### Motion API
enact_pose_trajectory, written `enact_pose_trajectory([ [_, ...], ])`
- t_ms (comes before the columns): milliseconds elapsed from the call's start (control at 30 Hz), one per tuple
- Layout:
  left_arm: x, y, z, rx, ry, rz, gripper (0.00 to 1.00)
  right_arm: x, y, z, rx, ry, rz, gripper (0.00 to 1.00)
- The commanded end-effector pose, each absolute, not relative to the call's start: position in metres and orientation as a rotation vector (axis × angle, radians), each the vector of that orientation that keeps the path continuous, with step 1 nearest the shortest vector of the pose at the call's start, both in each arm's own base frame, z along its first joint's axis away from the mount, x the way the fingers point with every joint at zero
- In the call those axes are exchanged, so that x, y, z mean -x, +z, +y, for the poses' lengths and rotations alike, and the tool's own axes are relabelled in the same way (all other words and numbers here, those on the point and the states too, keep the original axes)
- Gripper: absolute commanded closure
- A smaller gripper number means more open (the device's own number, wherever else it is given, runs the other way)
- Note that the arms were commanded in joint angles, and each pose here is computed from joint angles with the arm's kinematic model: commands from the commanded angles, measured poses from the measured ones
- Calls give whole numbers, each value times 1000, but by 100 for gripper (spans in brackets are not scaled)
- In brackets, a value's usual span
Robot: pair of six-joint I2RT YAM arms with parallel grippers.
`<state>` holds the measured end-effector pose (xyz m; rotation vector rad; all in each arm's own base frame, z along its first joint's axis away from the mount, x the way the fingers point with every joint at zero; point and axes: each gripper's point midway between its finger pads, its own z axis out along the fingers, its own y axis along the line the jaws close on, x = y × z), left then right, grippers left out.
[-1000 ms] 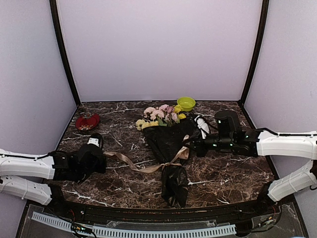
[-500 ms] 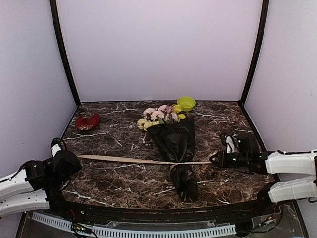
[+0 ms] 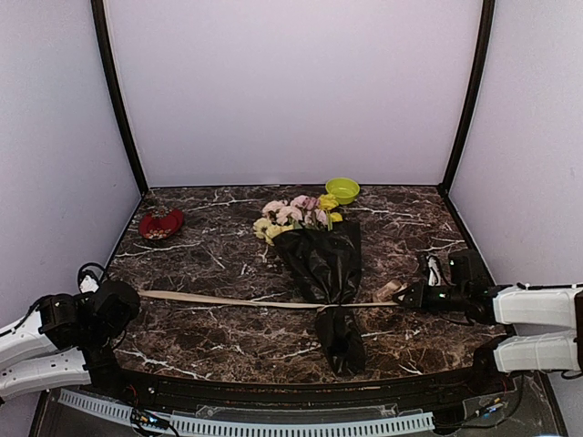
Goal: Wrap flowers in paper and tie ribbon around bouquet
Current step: Tie the folded bouquet together.
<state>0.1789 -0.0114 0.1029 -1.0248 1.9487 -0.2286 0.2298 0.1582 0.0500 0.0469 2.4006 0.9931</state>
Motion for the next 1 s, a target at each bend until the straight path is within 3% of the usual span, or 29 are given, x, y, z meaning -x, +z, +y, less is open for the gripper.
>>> enact_pose_trajectory([
  [0, -158, 124, 58, 1070, 106, 1718, 100, -238, 20, 113, -232, 738, 2477, 100],
  [967, -162, 127, 60, 1055, 125, 1710, 100, -240, 25, 102, -226, 744, 2479, 100],
])
